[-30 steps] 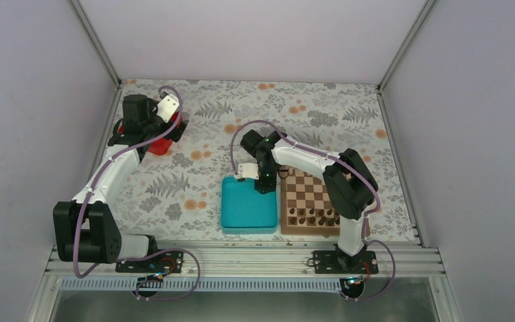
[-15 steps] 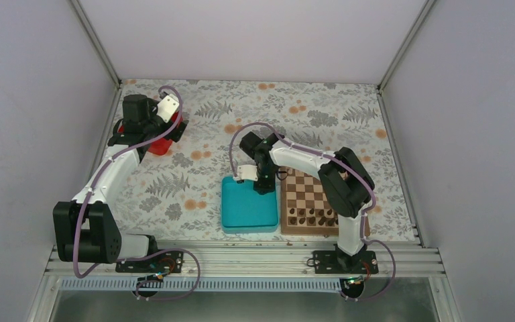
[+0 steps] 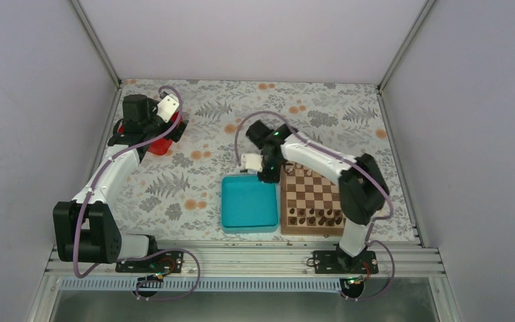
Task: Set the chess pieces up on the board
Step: Pick up the chess piece from the storage box, then place the chess piece on the chessboard.
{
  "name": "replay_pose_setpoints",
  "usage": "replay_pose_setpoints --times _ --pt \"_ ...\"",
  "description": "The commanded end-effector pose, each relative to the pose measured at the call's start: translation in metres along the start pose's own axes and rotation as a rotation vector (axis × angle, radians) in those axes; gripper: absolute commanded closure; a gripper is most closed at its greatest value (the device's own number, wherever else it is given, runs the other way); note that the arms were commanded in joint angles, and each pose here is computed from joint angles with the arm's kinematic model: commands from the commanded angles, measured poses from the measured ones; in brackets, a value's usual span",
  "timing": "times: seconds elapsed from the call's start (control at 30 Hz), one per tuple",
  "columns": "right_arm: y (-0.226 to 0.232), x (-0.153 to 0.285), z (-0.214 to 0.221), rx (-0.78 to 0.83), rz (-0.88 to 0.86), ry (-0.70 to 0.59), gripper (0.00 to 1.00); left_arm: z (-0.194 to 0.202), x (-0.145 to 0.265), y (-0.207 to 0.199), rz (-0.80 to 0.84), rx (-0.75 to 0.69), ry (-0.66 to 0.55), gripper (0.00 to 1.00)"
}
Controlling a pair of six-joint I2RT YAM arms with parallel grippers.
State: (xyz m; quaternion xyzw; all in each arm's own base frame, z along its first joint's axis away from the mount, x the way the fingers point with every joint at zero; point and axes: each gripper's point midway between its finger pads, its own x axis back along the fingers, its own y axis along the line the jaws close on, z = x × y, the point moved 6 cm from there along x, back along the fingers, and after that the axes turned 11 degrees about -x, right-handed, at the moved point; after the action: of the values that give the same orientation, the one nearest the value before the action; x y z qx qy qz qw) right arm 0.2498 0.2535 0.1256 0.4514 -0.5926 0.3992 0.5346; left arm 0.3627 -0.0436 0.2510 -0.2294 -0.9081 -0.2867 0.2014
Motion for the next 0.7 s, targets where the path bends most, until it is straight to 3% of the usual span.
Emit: replay_pose_setpoints --times 0.0,0.13,0.33,0.67 --pt "-0.03 0.1 0.014 -0.092 0.152 -0.17 0.92 -0.006 0.005 0.001 0.0 -0.01 -0.028 0.0" --pt "-0.058 0.154 0.064 -0.211 0.243 -0.23 0.92 -0.007 0.006 0.001 -0.001 -0.011 -0.031 0.0" --pt "-0.086 0.185 0.157 -0.434 0.34 -0.218 0.92 -0.006 0.004 0.0 0.004 -0.008 -0.03 0.0" --pt "-0.087 0.143 0.267 -0.671 0.325 -0.107 0.91 -0.004 0.001 -0.002 0.021 -0.003 -0.029 0.0"
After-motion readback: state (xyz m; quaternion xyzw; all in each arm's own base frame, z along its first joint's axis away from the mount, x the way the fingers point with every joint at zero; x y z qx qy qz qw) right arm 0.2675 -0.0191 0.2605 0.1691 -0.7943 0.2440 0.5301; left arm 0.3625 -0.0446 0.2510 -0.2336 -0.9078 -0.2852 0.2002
